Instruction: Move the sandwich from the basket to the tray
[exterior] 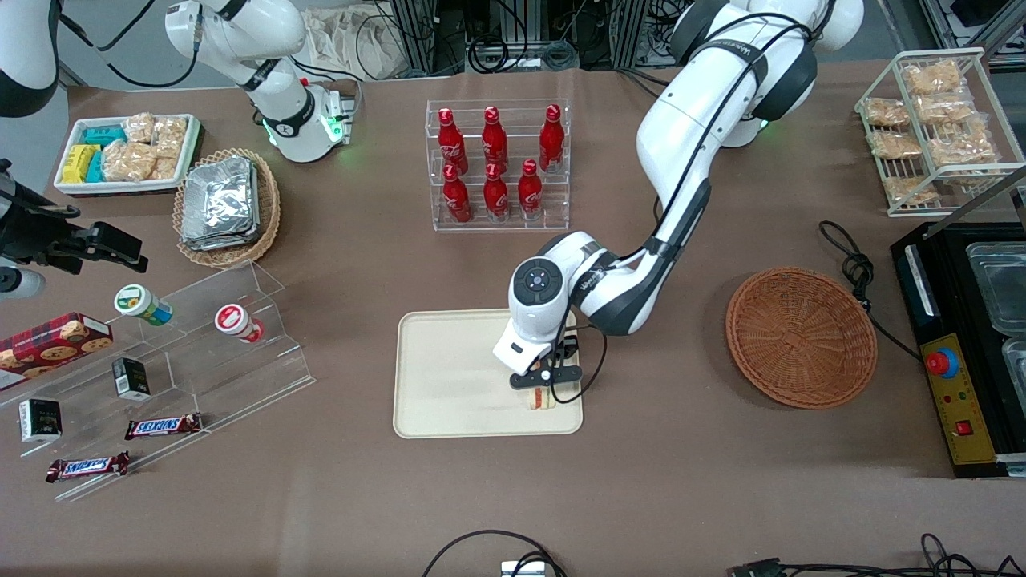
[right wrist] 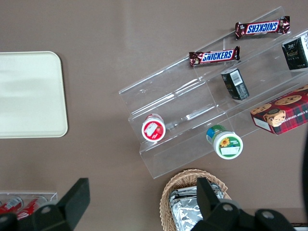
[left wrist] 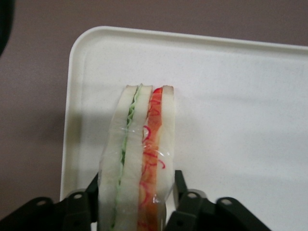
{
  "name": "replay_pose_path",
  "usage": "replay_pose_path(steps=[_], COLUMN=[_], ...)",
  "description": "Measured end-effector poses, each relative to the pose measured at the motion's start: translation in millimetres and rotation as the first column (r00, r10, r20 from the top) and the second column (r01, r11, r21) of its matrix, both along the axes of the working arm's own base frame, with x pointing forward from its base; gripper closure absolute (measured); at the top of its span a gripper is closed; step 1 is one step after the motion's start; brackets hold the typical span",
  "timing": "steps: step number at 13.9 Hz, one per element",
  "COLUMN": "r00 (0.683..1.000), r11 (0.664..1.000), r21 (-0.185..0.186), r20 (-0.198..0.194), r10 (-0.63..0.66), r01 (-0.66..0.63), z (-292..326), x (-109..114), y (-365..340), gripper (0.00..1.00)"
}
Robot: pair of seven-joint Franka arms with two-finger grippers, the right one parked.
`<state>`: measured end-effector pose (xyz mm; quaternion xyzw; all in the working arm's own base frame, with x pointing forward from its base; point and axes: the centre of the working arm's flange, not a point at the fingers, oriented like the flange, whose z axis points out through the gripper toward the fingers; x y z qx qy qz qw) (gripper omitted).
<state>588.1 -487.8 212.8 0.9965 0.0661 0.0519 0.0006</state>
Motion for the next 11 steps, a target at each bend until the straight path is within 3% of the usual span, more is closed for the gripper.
replay_pose_path(steps=[3,4,8,11], r00=[1.0,0.999,0.995,0.99], r11=[1.0,0.999,0.996,0.992], r21=[-0.007,-0.01,-0.035,-0.011], r20=[0.012,0.016,0.053,0.066], r10=[0.023,0.032,0.083,0.124], r01=[-0.023,-0.032,-0.081,-0.124], z=[-0.5,1.3,29.7,76.6], x=[0.3,1.4,13.4,28.2], y=[-1.6,-1.8,-1.0,18.4], gripper=[0.04,0.0,0.0,0.0])
